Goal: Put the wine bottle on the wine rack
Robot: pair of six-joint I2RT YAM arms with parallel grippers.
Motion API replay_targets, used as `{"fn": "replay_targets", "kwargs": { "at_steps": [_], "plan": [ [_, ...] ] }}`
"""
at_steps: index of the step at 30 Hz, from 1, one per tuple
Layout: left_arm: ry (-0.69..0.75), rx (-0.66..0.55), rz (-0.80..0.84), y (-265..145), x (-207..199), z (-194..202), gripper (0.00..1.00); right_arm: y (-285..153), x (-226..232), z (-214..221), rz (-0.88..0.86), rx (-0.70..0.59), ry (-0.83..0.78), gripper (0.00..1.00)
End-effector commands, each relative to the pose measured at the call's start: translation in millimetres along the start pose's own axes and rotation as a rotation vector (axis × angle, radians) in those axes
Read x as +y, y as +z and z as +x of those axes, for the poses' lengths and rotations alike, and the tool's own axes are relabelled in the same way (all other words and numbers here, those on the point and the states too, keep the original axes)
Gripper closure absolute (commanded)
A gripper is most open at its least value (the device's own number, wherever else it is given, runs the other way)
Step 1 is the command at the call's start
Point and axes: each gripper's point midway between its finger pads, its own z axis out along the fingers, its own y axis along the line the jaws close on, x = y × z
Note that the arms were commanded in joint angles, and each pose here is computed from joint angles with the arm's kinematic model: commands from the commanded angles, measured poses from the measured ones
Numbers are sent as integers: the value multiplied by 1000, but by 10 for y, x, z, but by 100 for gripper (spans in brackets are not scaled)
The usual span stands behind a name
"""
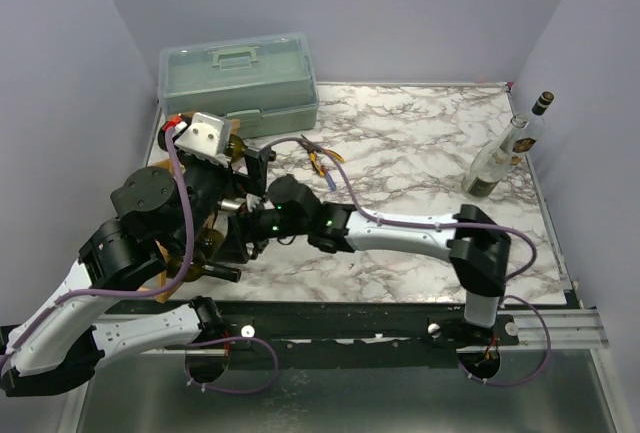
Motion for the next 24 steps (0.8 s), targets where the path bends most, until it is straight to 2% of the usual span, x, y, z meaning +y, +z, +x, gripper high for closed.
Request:
{"fn": "replay_targets", "kwargs": {
  "at_steps": [1,6,10,18,20,24],
  "plan": [
    [-14,-88,-4,-19,45,-219,1,-579,-307,-233,210,-64,-98,30],
    [33,-124,-36,75,47,-203,1,-1432,-798,-462,455,-186,-102,26],
    [130,-117,-36,245,-57,-97,1,-2272,-1290,-569,701,-289,-67,23],
    [338,-154,-68,846,-361,-48,1,-3479,-1640,-875,1067,-531,-52,15],
    [336,-136,-58,992,-414,45,1,-3756,-1787,-915,1165,-554,-10,11],
    [233,-79,-28,1182,-389,440,1,-4327,-1955,-1040,1278,-616,59,9]
  ]
}}
